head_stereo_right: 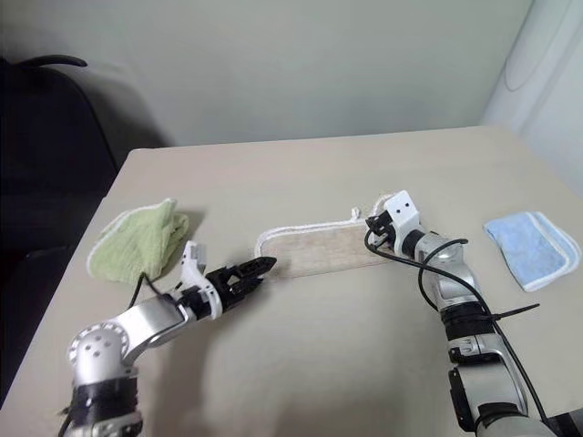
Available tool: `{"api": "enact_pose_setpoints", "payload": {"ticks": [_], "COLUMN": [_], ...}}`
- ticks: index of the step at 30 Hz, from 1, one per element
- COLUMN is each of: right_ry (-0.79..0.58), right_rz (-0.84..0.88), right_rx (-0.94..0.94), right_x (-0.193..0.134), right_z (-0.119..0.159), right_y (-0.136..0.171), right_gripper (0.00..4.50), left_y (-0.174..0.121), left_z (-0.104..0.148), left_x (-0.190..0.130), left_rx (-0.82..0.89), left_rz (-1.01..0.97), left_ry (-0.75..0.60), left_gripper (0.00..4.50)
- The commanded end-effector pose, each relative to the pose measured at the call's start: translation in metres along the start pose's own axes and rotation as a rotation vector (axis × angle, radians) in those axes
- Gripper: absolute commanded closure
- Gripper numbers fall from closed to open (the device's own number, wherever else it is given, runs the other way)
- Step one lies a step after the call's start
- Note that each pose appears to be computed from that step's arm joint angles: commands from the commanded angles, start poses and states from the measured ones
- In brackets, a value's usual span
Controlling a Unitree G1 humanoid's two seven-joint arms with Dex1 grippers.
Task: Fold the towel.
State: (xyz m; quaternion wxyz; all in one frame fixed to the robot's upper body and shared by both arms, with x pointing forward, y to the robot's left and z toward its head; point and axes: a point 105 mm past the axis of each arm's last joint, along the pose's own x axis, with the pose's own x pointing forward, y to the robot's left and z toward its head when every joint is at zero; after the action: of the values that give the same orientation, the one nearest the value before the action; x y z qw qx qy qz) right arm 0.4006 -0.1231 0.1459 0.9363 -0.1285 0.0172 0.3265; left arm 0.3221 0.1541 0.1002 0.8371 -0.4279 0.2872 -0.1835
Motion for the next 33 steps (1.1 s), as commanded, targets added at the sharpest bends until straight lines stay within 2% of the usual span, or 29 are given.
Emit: {"api": "enact_pose_setpoints", "payload": {"ticks": [1,4,7,12,13,14,18,22,24,26,30,33], "right_ry": [-0.094,-0.104,-0.111,-0.131,-0.135,-0.138,-0.141,-0.142,-0.131,-0.124,-0.120,-0.119], "right_rz": [-0.025,-0.033,-0.044,-0.058,-0.061,-0.064,-0.074,-0.077,-0.097,-0.112,-0.132,-0.139], "right_rx": [-0.011,-0.009,-0.007,-0.002,0.000,0.001,0.004,0.006,0.007,0.008,0.006,0.007], "right_x": [-0.008,-0.010,-0.012,-0.014,-0.015,-0.016,-0.017,-0.017,-0.021,-0.024,-0.028,-0.028], "right_z": [0.028,0.031,0.034,0.039,0.040,0.041,0.042,0.042,0.038,0.035,0.033,0.033], "right_y": [-0.005,-0.006,-0.005,-0.005,-0.006,-0.006,-0.008,-0.009,-0.014,-0.018,-0.023,-0.025], "right_gripper": [4.20,4.20,4.25,4.25,4.25,4.25,4.25,4.25,4.25,4.25,4.25,4.25], "left_y": [0.027,0.024,0.020,0.016,0.016,0.016,0.013,0.012,0.007,-0.002,-0.003,-0.014], "left_z": [-0.001,-0.001,0.002,0.004,0.006,0.008,0.019,0.023,0.062,0.086,0.115,0.130], "left_x": [0.016,0.023,0.033,0.036,0.035,0.034,0.028,0.025,-0.006,-0.032,-0.065,-0.076], "left_rx": [-0.060,-0.063,-0.075,-0.055,-0.054,-0.053,-0.038,-0.029,0.034,0.102,0.201,0.247], "left_rz": [0.135,0.130,0.123,0.117,0.116,0.114,0.092,0.087,0.061,0.038,0.074,0.056], "left_ry": [0.015,0.026,0.026,0.019,0.009,-0.001,-0.057,-0.075,-0.193,-0.264,-0.327,-0.362], "left_gripper": [0.00,0.00,0.61,2.45,2.69,3.18,4.47,4.47,4.47,4.47,4.47,4.47]}}
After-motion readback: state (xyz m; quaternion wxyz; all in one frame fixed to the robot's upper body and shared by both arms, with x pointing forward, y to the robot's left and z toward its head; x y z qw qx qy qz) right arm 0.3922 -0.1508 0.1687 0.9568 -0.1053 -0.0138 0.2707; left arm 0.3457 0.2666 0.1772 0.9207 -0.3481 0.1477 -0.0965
